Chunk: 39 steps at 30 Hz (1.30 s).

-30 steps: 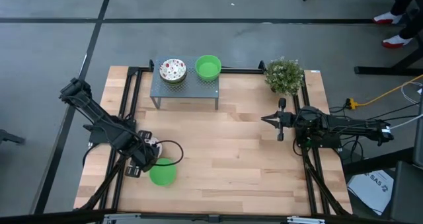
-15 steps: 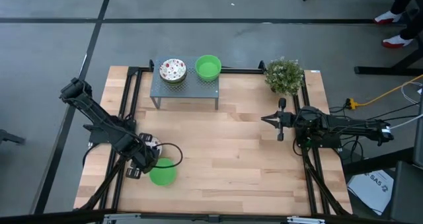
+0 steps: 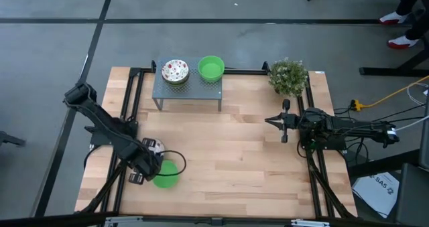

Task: Pick & Place Mini bowls
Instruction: Stack the white bowl on top of the white bowl on the shelf

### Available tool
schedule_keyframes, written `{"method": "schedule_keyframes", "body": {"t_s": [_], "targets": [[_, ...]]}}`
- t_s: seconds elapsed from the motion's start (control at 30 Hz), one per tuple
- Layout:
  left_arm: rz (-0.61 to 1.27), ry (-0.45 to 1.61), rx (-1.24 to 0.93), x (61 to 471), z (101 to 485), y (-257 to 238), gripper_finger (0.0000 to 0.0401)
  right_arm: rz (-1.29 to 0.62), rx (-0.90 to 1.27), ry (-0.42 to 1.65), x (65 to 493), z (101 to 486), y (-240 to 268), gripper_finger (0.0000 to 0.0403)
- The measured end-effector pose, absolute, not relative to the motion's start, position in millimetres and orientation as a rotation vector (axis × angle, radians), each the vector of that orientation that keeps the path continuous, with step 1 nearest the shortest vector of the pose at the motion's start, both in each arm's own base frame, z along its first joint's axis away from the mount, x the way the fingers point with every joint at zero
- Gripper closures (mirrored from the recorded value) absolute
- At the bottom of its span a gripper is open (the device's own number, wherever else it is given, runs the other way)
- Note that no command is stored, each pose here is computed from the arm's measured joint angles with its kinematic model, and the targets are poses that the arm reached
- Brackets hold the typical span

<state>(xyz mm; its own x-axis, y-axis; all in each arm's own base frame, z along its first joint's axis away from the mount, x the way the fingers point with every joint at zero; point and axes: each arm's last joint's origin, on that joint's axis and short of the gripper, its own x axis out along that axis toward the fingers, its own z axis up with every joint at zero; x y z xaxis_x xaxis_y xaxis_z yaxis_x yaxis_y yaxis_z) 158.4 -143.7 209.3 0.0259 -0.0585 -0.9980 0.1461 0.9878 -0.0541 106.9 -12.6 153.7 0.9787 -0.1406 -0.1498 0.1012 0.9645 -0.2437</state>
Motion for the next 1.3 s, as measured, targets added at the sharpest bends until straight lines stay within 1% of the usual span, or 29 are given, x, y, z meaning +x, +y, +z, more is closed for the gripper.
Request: {"method": "schedule_keyframes", "body": {"t_s": [0.37, 0.53, 0.63, 0.7, 0.77, 0.8, 0.83, 1.0, 1.13, 1.3], "targets": [[-0.089, 1.646, 0.139, 169, 180, -153, 0.0276, -0.123, -0.237, 0.167, 107, 154, -13, 0.0379], [-0.041, 1.649, 0.158, 171, 174, -154, 0.0278, -0.123, -0.237, 0.167, 107, 154, -13, 0.0379], [0.012, 1.628, 0.152, 173, 173, -153, 0.0299, -0.123, -0.237, 0.167, 107, 154, -13, 0.0379], [0.041, 1.622, 0.133, 174, 173, -152, 0.0328, -0.123, -0.237, 0.167, 107, 154, -13, 0.0379], [0.066, 1.621, 0.109, 175, 173, -150, 0.0366, -0.123, -0.237, 0.167, 107, 154, -13, 0.0379], [0.084, 1.623, 0.1, 175, 173, -149, 0.038, -0.123, -0.237, 0.167, 107, 154, -13, 0.0379], [0.105, 1.618, 0.089, 175, 174, -148, 0.0385, -0.123, -0.237, 0.167, 107, 154, -13, 0.0379], [0.164, 1.583, -0.006, 177, 182, -143, 0.0392, -0.123, -0.237, 0.167, 107, 154, -13, 0.0379], [0.125, 1.486, -0.132, 180, 204, -139, 0.0396, -0.123, -0.237, 0.167, 107, 154, -13, 0.0379], [0.144, 1.357, -0.285, 178, 229, -125, 0.0397, -0.123, -0.237, 0.167, 107, 154, -13, 0.0379]]}}
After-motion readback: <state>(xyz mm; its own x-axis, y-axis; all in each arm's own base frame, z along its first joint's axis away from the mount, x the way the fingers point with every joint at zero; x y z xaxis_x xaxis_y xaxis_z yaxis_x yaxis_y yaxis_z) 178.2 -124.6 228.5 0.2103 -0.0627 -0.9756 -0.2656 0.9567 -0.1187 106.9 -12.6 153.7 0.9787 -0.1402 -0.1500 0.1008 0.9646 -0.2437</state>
